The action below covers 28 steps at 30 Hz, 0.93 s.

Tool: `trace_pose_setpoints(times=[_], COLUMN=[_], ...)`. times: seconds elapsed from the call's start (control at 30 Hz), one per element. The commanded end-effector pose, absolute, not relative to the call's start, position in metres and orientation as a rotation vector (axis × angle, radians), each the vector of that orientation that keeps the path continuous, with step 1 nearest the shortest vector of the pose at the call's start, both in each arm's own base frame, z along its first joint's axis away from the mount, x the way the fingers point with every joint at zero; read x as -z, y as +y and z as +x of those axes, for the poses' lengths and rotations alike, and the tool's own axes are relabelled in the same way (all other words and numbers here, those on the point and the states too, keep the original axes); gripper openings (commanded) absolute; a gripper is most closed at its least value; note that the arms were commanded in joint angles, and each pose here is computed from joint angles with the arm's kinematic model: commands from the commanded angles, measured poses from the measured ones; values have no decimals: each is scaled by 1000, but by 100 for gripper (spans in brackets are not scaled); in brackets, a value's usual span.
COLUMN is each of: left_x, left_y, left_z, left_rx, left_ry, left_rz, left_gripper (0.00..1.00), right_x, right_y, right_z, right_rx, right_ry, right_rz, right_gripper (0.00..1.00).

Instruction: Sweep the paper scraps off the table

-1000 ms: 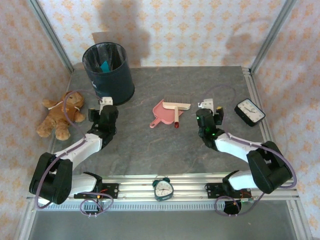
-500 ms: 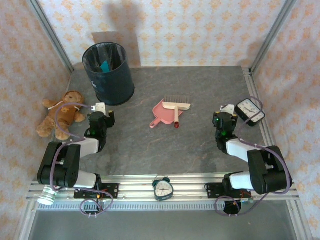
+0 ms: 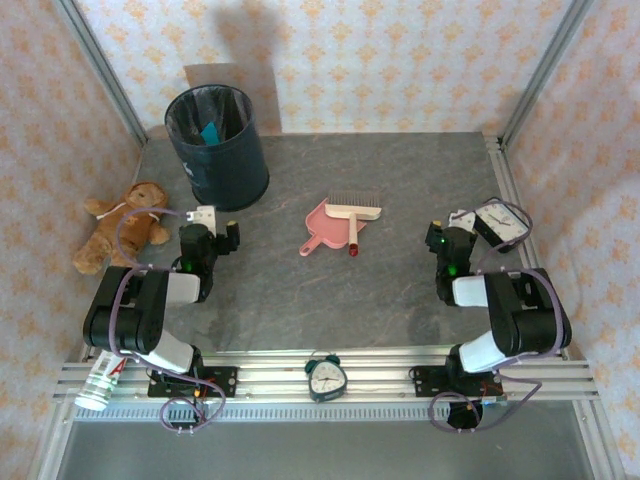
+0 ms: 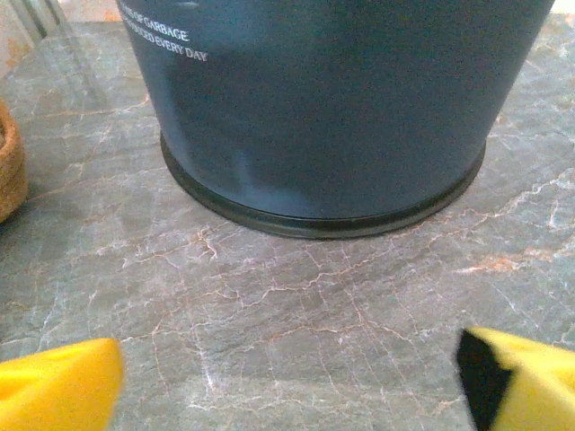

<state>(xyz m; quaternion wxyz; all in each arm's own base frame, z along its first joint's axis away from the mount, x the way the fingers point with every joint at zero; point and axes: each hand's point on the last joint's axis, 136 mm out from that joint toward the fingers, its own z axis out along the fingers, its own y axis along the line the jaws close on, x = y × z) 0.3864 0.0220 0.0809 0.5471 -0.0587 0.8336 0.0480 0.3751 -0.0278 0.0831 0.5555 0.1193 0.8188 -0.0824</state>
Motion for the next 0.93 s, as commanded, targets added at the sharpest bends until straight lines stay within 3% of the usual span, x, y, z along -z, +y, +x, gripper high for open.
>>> trace_pose_setpoints(times=[0.0, 0.2, 0.9], left_x=[-95, -95, -95], left_y=[27, 24, 23], left_z=[394, 395, 395], left_rx=[-125, -115, -112], left_ry=[1923, 1928, 1928], left_rz=[-164, -149, -142], left_gripper=[100, 100, 100], right_x=[-94, -92, -93], right_y=[-30, -33, -33], right_z=[385, 389, 390], right_rx=[178, 178, 179], right_ry=[1895, 1917, 1914], right_rz=[315, 329, 329], right_gripper=[74, 100, 99])
